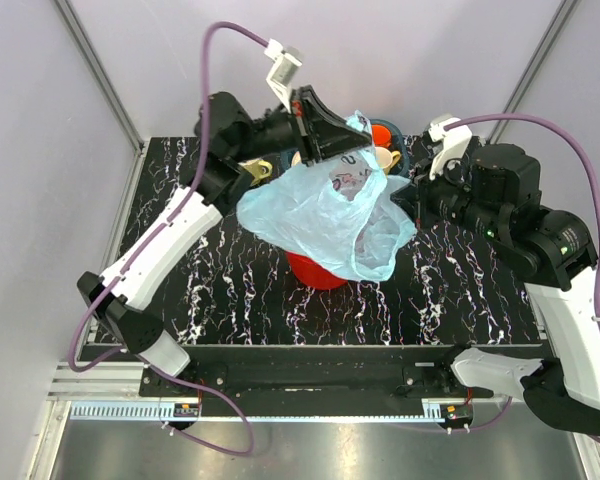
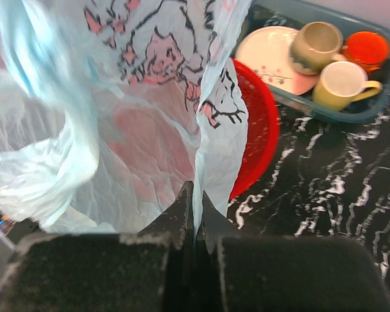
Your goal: Put the trash bags into the trash bin
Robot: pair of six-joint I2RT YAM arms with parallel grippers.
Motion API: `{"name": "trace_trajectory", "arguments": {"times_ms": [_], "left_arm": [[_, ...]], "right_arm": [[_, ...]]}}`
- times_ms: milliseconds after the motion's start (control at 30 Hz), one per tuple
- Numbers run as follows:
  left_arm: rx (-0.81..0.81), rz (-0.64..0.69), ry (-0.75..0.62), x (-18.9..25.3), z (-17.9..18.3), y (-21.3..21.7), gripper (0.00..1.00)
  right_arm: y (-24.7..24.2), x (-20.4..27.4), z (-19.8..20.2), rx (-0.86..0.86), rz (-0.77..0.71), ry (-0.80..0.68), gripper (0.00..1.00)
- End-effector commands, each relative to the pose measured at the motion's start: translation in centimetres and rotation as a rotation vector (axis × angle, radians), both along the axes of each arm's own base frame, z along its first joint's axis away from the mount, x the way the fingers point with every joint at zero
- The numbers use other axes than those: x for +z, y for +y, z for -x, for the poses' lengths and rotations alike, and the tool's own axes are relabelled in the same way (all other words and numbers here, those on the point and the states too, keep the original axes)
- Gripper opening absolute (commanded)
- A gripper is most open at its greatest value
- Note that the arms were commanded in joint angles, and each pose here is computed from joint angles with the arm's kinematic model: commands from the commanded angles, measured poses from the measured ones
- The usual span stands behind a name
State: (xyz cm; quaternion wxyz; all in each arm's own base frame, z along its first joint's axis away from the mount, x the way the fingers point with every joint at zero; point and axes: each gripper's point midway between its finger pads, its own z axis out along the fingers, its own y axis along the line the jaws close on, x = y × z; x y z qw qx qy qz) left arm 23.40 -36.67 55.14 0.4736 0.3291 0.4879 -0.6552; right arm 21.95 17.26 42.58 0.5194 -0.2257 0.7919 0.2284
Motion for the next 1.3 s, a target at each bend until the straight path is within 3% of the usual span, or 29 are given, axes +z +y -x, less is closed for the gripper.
{"name": "trace_trajectory", "arguments": {"times_ms": [0, 167, 333, 400, 433, 467, 533, 567, 600, 667, 833, 900, 1067, 1267], "left_arm": [[0.008, 0.007, -0.011, -1.0, 0.1, -0.8, 0.00], [0.143, -0.102, -0.022, -4.2, -2.0, -0.1, 0.01], [0.222, -0.100, 0.011, -3.9, -3.3, 5.3, 0.62], [0.301, -0.027, -0.006, -1.4, -3.7, 10.8, 0.66], [0.338, -0.028, 0.030, -3.0, -4.7, 12.4, 0.66], [0.382, 0.014, 0.006, -1.5, -3.2, 14.8, 0.66], [0.561, 0.008, 0.024, -3.0, -5.5, 19.5, 0.66], [0.659, -0.031, -0.016, -3.6, -6.5, 21.1, 0.61], [0.799, -0.102, 0.117, -6.7, -8.6, 23.1, 0.58], [0.870, -0.226, 0.120, -9.6, -10.3, 24.1, 0.54], [0.835, -0.428, 0.364, -18.1, -13.4, 23.5, 0.46], [0.814, -0.488, 0.391, -20.4, -13.2, 22.4, 0.47], [0.732, -0.534, 0.407, -22.8, -13.2, 19.5, 0.46], [0.592, -0.560, 0.437, -23.8, -12.2, 15.8, 0.27]], "right_arm": [[-3.0, 1.9, -2.6, -0.171, 0.074, -0.123, 0.00], [-3.3, -0.3, -3.2, -0.205, 0.113, -0.075, 0.00], [-3.0, -1.2, -3.5, -0.204, 0.119, -0.053, 0.00], [-3.1, -1.0, -3.5, -0.207, 0.114, -0.061, 0.00], [-3.1, -1.0, -3.5, -0.209, 0.114, -0.063, 0.00], [-3.1, -0.9, -3.5, -0.211, 0.111, -0.066, 0.00], [-3.1, -0.8, -3.4, -0.221, 0.091, -0.055, 0.00], [-3.0, -0.7, -3.3, -0.214, 0.087, -0.056, 0.00], [-3.0, -0.7, -3.3, -0.211, 0.084, -0.058, 0.00], [-2.8, -0.3, -3.2, -0.201, 0.068, -0.071, 0.00], [-2.9, 0.3, -3.5, -0.211, 0.068, -0.084, 0.00], [-2.9, 0.6, -3.4, -0.211, 0.065, -0.093, 0.00], [-2.4, 0.5, -3.6, -0.196, 0.061, -0.081, 0.00], [-1.9, 0.7, -3.7, -0.179, 0.050, -0.078, 0.00]]}}
